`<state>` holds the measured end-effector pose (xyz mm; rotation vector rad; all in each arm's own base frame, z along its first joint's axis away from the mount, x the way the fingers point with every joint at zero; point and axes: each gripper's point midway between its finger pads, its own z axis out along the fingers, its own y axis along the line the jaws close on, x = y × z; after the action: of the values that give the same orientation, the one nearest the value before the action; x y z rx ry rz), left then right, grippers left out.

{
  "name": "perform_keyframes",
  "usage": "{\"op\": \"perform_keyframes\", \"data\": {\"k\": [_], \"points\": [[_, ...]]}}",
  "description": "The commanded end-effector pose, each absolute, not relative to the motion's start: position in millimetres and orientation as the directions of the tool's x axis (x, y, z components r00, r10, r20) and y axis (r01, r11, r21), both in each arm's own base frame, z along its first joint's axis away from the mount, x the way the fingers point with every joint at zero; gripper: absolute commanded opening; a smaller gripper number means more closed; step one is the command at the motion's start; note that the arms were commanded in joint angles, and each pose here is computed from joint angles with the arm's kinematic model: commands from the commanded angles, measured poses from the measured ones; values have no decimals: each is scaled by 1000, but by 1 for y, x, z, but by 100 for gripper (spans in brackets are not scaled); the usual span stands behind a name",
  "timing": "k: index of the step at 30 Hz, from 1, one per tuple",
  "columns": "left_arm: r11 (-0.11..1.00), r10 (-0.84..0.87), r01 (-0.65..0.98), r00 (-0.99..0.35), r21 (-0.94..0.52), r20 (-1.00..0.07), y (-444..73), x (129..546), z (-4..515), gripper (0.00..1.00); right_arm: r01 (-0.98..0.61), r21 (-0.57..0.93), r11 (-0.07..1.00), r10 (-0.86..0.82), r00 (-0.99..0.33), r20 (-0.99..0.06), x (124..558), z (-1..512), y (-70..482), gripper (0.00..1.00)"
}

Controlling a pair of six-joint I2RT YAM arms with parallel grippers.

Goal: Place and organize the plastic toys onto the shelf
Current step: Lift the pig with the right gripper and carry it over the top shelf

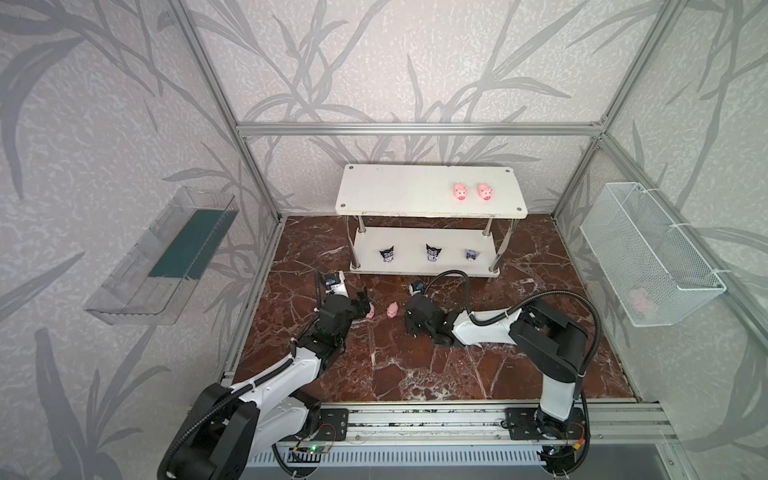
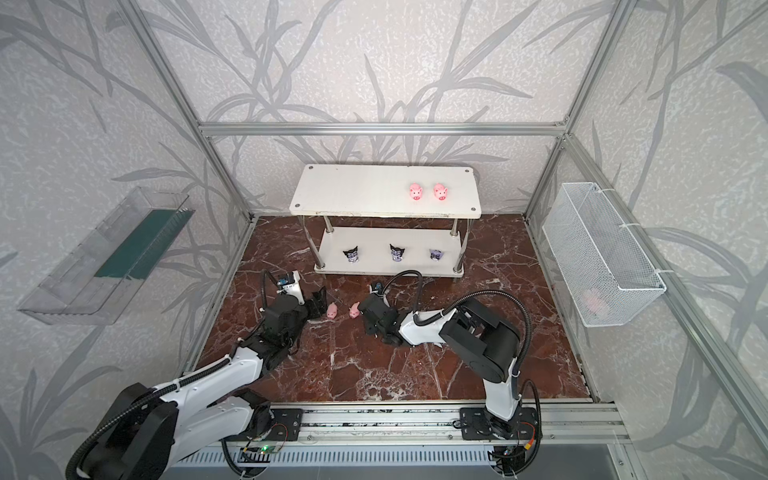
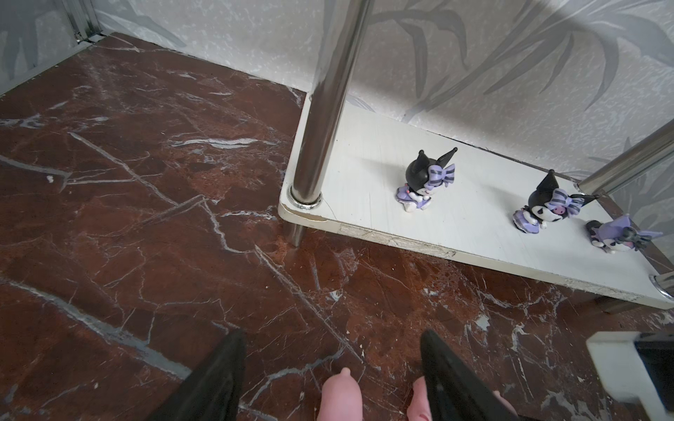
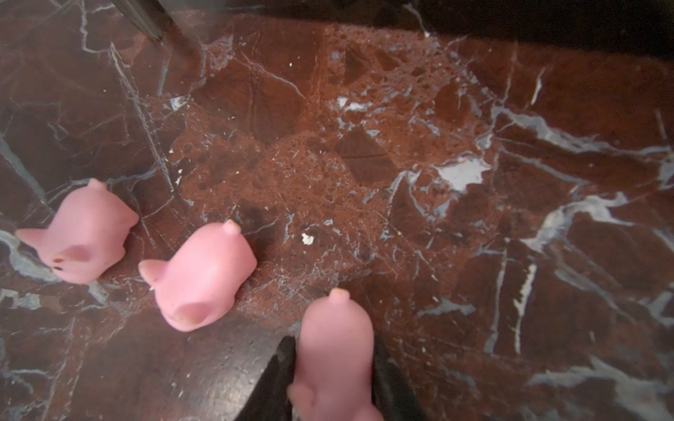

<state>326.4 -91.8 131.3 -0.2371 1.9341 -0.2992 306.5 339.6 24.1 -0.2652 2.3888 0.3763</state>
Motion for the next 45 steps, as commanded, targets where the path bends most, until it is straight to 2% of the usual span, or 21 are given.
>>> {"op": "perform_keyframes", "data": {"k": [1, 7, 10, 15, 22, 30, 37, 45], "points": [[943, -318, -31, -366, -330, -875, -90, 326, 129, 74, -273, 147, 951, -106, -731, -674, 306, 27, 323, 31], [945, -316, -34, -365, -326, -876, -88, 324, 128, 74, -304, 144, 942, -120, -703, -701, 298, 63, 313, 30], [945, -315, -34, -366, -326, -875, -88, 324, 127, 74, -342, 155, 927, -124, -669, -733, 294, 103, 311, 30], [945, -313, -31, -369, -325, -875, -88, 325, 126, 74, -414, 85, 907, -190, -579, -793, 291, 173, 312, 30], [938, -327, -18, -373, -346, -868, -92, 326, 125, 74, -466, 0, 885, -224, -425, -877, 306, 265, 320, 31], [937, -328, -10, -378, -350, -866, -94, 324, 126, 74, -444, -51, 894, -195, -286, -938, 335, 362, 319, 31], [939, -318, -4, -385, -343, -867, -95, 325, 124, 74, -404, -41, 914, -153, -250, -956, 364, 404, 305, 31], [939, -317, -1, -387, -343, -866, -96, 327, 123, 74, -349, -23, 937, -126, -273, -954, 401, 410, 289, 31]]}}
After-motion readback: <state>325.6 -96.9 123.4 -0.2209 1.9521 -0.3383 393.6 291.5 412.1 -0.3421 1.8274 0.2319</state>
